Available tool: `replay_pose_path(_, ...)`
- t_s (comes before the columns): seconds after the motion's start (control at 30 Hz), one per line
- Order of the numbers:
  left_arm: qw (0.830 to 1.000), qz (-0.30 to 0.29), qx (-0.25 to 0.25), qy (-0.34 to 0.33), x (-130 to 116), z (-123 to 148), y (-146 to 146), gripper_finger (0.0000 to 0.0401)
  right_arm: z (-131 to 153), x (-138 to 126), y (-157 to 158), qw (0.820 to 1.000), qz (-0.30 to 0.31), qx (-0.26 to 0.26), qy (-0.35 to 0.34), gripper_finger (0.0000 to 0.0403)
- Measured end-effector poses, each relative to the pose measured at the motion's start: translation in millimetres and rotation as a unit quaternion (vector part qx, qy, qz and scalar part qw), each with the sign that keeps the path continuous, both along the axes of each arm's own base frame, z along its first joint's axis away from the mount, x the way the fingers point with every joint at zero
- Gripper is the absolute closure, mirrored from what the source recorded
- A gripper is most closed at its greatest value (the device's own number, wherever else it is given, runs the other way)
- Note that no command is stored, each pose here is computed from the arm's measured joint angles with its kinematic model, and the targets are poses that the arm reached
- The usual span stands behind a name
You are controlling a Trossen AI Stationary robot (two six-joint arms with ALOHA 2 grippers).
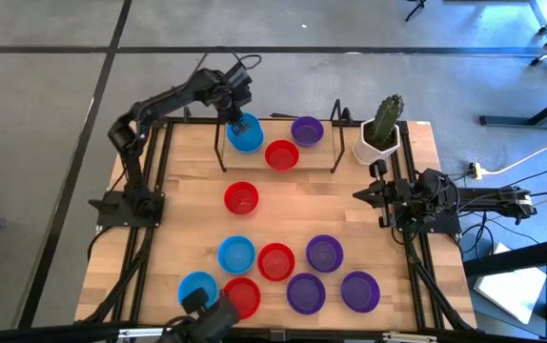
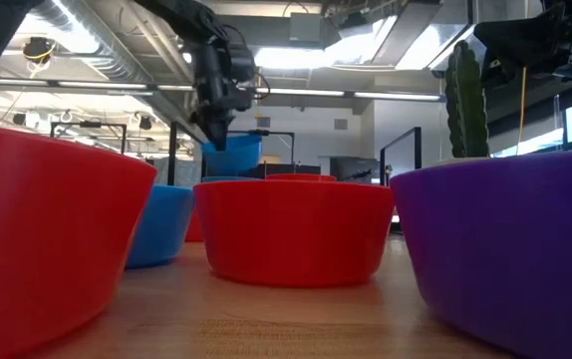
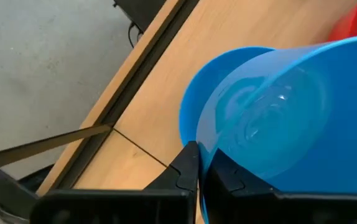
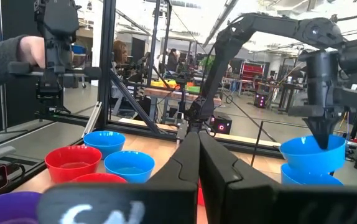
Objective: Pick & Place Mini bowls
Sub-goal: Stack the blue bowl on the blue bowl on the shelf
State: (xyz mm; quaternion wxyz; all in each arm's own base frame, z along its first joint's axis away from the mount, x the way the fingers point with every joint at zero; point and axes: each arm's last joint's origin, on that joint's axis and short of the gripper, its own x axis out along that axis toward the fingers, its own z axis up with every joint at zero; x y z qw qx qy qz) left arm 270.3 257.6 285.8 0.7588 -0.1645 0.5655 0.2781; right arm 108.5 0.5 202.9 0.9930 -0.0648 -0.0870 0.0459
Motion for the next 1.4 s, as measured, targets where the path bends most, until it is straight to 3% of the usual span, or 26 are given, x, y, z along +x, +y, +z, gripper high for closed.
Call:
replay_pose_path(1.1,1.000,-0.021,0.004,0.004,10.4,-20.7,-3.5,0.0397,0.1,0.0,0.0,1.000,0.000,0.000,0.000,0.0395)
replay_pose_path(1.4,1.000,-0.021,0.005,0.002,10.8,-20.7,-3.2,0.0353,0.1,0.0,0.0,1.000,0.000,0.000,0.000,0.0386)
